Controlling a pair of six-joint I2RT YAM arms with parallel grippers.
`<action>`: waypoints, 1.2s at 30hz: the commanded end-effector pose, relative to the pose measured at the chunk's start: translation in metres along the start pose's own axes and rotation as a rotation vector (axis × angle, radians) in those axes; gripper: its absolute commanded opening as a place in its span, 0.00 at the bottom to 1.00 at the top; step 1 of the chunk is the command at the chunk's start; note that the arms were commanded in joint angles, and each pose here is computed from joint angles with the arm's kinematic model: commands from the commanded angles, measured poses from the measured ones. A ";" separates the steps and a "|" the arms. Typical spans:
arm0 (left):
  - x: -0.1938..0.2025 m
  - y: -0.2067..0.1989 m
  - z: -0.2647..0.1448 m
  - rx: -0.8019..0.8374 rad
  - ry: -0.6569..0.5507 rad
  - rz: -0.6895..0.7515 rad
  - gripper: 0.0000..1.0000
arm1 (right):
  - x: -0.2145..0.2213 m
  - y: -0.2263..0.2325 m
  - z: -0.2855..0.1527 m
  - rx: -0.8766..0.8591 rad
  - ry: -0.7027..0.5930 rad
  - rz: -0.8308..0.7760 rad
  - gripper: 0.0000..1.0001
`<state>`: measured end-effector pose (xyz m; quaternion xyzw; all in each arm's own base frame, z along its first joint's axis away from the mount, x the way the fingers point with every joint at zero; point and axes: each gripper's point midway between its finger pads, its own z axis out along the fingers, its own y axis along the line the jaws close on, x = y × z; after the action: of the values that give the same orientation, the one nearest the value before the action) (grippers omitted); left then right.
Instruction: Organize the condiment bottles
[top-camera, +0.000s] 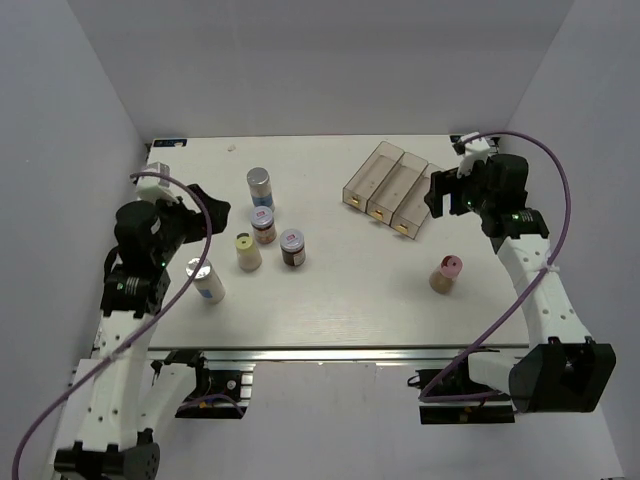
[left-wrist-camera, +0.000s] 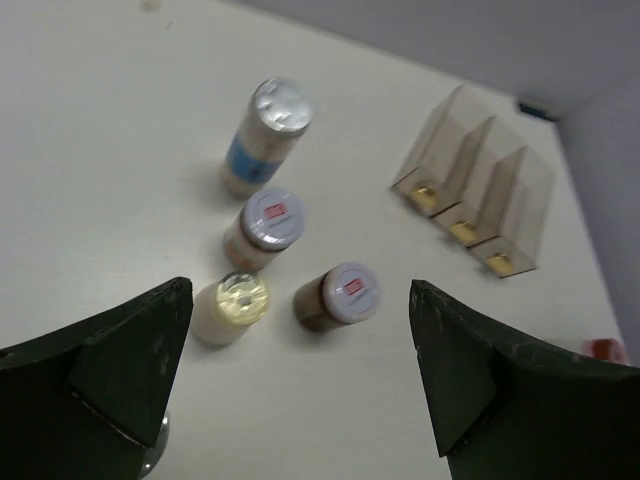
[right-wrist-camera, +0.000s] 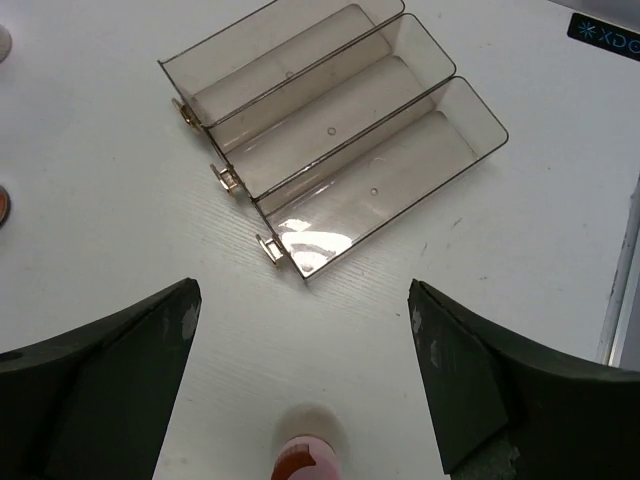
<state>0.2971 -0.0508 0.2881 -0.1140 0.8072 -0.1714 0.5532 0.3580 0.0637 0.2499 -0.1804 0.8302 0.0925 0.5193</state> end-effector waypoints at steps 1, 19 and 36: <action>-0.034 -0.050 -0.037 0.240 -0.131 0.071 0.98 | -0.023 0.008 0.000 -0.060 -0.049 -0.021 0.89; -0.008 -0.049 -0.036 0.257 -0.021 0.044 0.21 | -0.003 0.189 -0.012 -0.847 -0.151 -0.549 0.74; 0.016 -0.037 -0.051 0.188 0.058 -0.037 0.86 | 0.054 0.308 0.116 -0.586 0.177 -0.339 0.89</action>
<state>0.2468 -0.0841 0.3081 -0.0579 0.7995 -0.2585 0.5391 0.2853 0.3579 0.1184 -0.5131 0.7512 0.2486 0.3326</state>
